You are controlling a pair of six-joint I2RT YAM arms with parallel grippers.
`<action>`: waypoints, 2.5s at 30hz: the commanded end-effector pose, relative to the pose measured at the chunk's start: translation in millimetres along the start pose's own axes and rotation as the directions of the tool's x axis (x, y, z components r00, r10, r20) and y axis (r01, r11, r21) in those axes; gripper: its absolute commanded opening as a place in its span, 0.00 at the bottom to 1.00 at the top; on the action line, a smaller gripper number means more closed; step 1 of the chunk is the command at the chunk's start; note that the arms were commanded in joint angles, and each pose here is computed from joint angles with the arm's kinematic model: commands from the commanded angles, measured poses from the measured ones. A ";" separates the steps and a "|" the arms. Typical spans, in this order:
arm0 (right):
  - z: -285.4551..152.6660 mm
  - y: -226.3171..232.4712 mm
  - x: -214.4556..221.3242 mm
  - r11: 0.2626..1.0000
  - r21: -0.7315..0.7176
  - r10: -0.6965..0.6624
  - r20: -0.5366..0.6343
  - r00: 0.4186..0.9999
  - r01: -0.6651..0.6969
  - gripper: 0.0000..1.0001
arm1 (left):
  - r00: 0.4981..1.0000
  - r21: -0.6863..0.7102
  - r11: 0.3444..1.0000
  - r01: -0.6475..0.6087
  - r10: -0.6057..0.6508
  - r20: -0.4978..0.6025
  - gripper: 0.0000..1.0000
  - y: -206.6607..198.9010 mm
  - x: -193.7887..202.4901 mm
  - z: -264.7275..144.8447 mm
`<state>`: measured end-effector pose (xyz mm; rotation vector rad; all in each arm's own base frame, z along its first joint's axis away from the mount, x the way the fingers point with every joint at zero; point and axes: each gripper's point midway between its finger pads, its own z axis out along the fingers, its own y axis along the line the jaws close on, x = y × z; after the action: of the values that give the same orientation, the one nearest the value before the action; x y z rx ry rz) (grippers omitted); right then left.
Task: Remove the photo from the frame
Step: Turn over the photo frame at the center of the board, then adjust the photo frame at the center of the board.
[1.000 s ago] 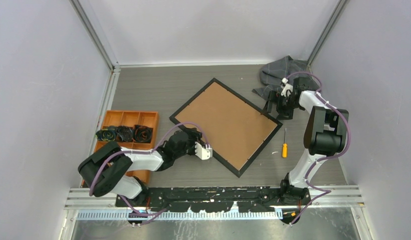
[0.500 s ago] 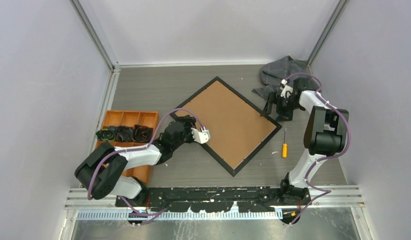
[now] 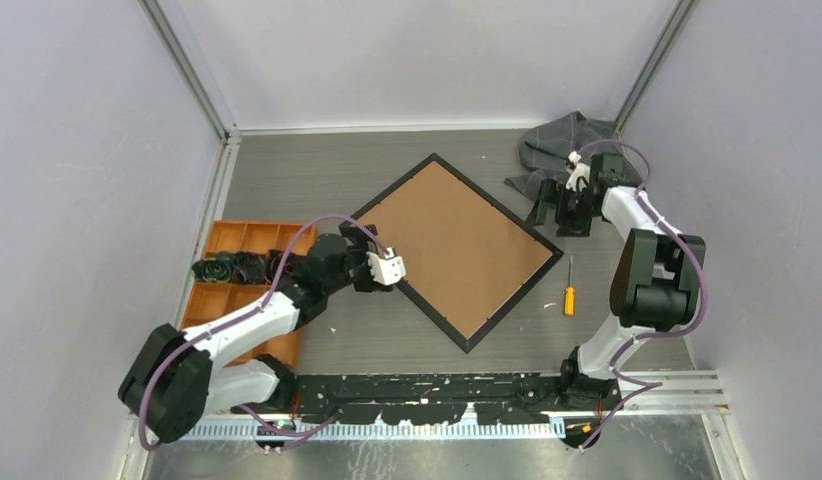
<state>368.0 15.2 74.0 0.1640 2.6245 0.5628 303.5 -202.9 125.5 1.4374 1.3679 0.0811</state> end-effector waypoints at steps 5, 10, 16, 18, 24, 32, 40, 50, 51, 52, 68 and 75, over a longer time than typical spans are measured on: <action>0.8 -16.3 -12.0 0.996 0.077 0.031 0.023 0.999 -0.033 1.00 | 0.996 0.145 0.987 -0.069 0.078 -0.054 1.00 -29.7 19.2 -1.4; 11.1 -21.2 -1.9 0.996 0.074 0.045 -0.044 0.998 -0.042 1.00 | 0.985 0.086 0.993 -0.084 0.095 -0.141 1.00 -17.1 36.1 14.7; 12.4 -10.6 4.0 1.000 0.005 0.030 -0.078 0.996 -0.030 1.00 | 0.977 0.038 0.995 -0.087 0.093 -0.192 1.00 -10.4 45.8 27.6; 12.3 -5.6 8.2 0.999 -0.031 0.017 -0.104 0.994 -0.020 1.00 | 0.974 -0.016 0.997 -0.081 0.076 -0.214 1.00 -1.8 48.5 32.1; 11.3 9.5 19.7 0.992 -0.128 -0.029 -0.152 0.988 0.009 1.00 | 0.962 -0.101 0.994 -0.046 0.017 -0.271 1.00 14.2 56.4 45.1; 12.4 34.2 35.4 0.976 -0.198 -0.130 -0.204 0.970 0.089 1.00 | 0.950 -0.226 0.973 -0.038 -0.035 -0.310 1.00 36.3 62.1 51.3; 9.6 67.3 55.1 0.939 -0.295 -0.255 -0.250 0.934 0.177 1.00 | 0.945 -0.274 0.962 -0.010 -0.080 -0.317 1.00 49.6 60.8 51.7; -1.6 100.2 87.9 0.861 -0.394 -0.444 -0.276 0.853 0.321 1.00 | 0.943 -0.288 0.957 0.030 -0.123 -0.310 1.00 53.9 62.2 51.3; -1.4 103.5 92.3 0.851 -0.398 -0.468 -0.277 0.839 0.343 1.00 | 0.942 -0.288 0.957 0.035 -0.128 -0.312 1.00 53.7 63.3 51.3; -0.9 104.6 95.7 0.847 -0.398 -0.478 -0.280 0.833 0.352 1.00 | 0.941 -0.286 0.957 0.038 -0.131 -0.312 1.00 53.0 63.9 51.8; -5.1 136.7 139.4 0.715 -0.487 -0.673 -0.282 0.684 0.502 1.00 | 0.932 -0.264 0.960 0.093 -0.177 -0.317 1.00 40.4 74.4 54.5; -19.2 128.0 110.5 0.729 -0.380 -0.671 -0.231 0.704 0.570 1.00 | 0.932 -0.315 0.940 0.128 -0.223 -0.287 1.00 59.1 71.8 42.7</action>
<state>245.7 156.3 68.5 -1.0138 2.7444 0.8328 387.5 -158.8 79.8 1.1743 1.7048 0.4537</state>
